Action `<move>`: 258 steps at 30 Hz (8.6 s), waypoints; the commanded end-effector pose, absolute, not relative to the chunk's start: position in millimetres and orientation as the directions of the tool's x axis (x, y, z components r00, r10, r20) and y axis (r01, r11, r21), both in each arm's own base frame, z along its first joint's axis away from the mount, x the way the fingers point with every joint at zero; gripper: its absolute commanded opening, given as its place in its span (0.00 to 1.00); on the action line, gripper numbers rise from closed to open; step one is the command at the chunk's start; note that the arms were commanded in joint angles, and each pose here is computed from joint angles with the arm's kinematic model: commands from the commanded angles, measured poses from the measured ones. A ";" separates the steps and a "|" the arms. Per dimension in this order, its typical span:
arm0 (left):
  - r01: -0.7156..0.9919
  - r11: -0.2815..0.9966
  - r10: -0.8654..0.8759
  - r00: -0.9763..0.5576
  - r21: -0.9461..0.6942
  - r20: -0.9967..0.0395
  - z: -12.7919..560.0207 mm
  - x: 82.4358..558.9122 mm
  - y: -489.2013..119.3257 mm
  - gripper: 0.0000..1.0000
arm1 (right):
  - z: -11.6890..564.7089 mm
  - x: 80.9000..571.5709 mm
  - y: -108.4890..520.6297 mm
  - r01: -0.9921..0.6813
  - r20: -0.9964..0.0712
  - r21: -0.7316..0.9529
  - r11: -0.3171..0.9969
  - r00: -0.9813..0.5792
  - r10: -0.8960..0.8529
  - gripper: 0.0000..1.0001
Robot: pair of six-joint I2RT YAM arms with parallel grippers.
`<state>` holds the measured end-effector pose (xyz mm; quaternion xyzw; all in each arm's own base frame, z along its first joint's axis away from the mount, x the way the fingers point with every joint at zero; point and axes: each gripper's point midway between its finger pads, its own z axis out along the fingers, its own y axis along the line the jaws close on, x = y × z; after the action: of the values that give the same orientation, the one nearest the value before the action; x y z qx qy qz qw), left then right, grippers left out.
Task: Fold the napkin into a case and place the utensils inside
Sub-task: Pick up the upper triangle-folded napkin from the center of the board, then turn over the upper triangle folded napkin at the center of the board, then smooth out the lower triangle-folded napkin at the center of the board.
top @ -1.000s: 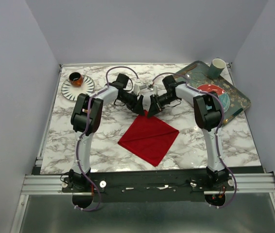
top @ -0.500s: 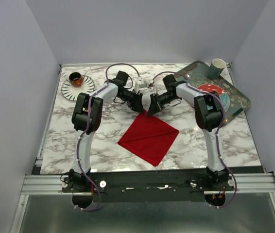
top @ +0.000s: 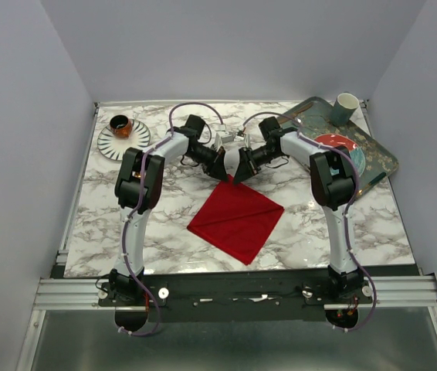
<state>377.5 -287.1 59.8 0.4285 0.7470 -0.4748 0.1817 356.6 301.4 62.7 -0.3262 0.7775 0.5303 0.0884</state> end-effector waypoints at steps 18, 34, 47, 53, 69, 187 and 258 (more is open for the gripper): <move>0.971 0.037 0.481 -0.223 -0.235 -0.848 116.6 344.5 -292.9 0.00 | 58.4 345.9 235.2 -0.694 -0.513 0.617 0.370 -0.712 -0.480 1.00; 0.988 0.034 0.471 -0.149 -0.150 -0.870 128.2 338.0 -282.6 0.00 | 40.9 304.3 213.1 -0.567 -0.345 0.754 0.331 -0.771 -0.535 0.84; 0.985 0.079 0.464 -0.171 -0.152 -0.869 129.6 351.9 -267.2 0.00 | 34.6 298.3 185.4 -0.454 -0.251 0.814 0.362 -0.838 -0.485 0.68; 0.984 0.082 0.465 -0.178 -0.158 -0.867 127.9 352.5 -265.5 0.00 | 32.9 296.4 183.0 -0.404 -0.217 0.840 0.361 -0.861 -0.460 0.64; 0.974 0.136 0.446 -0.224 -0.182 -0.867 125.4 363.6 -257.2 0.00 | 26.5 295.5 183.7 -0.307 -0.133 0.874 0.376 -0.897 -0.422 0.46; 0.332 0.747 -0.015 -0.858 -0.577 -0.514 92.7 368.1 -155.5 0.44 | 64.2 310.4 212.8 -0.762 -0.442 0.333 0.555 -0.646 -0.622 0.51; 0.432 0.543 0.179 -0.897 -0.720 -0.404 101.5 273.9 -206.1 0.28 | 33.9 264.6 197.9 -0.318 -0.147 0.659 0.682 -0.943 -0.297 0.35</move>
<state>318.0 -175.9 84.9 0.1252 0.8954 -0.3810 0.1935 270.5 203.5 21.3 -0.1500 0.9160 0.3719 0.0103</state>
